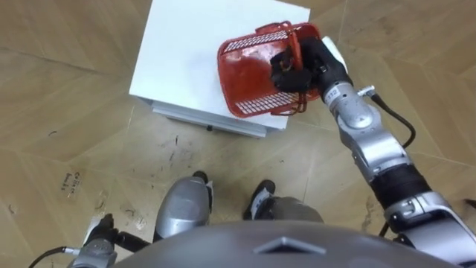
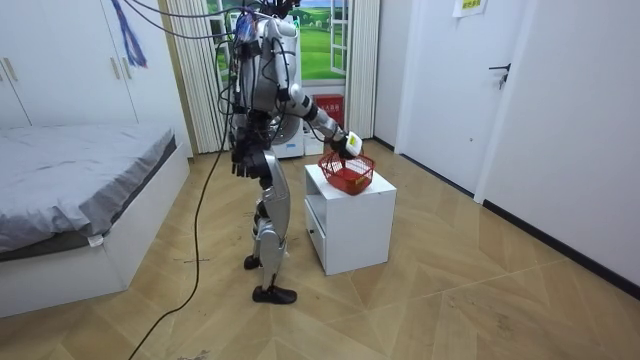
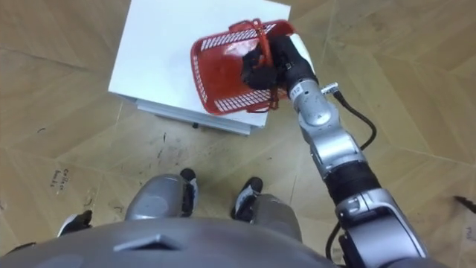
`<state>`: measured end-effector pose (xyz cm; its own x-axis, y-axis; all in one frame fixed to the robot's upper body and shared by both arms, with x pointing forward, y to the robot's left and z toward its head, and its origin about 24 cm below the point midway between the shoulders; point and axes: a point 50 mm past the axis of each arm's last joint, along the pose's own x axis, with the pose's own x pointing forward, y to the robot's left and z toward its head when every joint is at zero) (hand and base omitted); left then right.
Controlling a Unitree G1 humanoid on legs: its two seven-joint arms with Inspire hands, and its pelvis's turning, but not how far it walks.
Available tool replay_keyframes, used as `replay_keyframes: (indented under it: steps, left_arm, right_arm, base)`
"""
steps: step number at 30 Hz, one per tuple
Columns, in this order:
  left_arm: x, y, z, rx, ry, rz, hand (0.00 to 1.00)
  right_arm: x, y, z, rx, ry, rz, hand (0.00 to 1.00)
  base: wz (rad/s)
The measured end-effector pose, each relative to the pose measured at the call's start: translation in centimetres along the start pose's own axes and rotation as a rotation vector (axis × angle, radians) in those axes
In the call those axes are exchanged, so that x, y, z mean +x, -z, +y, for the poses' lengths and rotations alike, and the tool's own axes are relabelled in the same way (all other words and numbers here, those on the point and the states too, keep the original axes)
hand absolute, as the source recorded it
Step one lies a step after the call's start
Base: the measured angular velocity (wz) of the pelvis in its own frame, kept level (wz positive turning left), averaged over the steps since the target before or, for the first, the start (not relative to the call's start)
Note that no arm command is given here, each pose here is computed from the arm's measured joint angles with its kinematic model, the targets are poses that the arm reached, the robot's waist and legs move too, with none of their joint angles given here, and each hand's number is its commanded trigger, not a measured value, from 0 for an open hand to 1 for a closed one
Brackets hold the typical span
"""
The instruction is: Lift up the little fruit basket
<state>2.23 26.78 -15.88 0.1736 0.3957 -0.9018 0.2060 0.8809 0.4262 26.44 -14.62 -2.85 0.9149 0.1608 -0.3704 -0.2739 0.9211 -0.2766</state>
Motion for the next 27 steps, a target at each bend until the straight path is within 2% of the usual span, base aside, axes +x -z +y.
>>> replay_keyframes:
  steps: [7,27]
  left_arm:
    - [0.0,0.1,0.0,0.01,0.013,0.005,0.0]
    - [0.0,-0.2,0.0,-0.002,0.012,-0.003,0.0]
  right_arm:
    - [0.4,0.1,-0.1,-0.014,0.021,0.016,0.0]
    - [0.3,0.7,1.6,-0.017,-0.061,0.041,0.0]
  base:
    - [0.02]
    - [0.0]
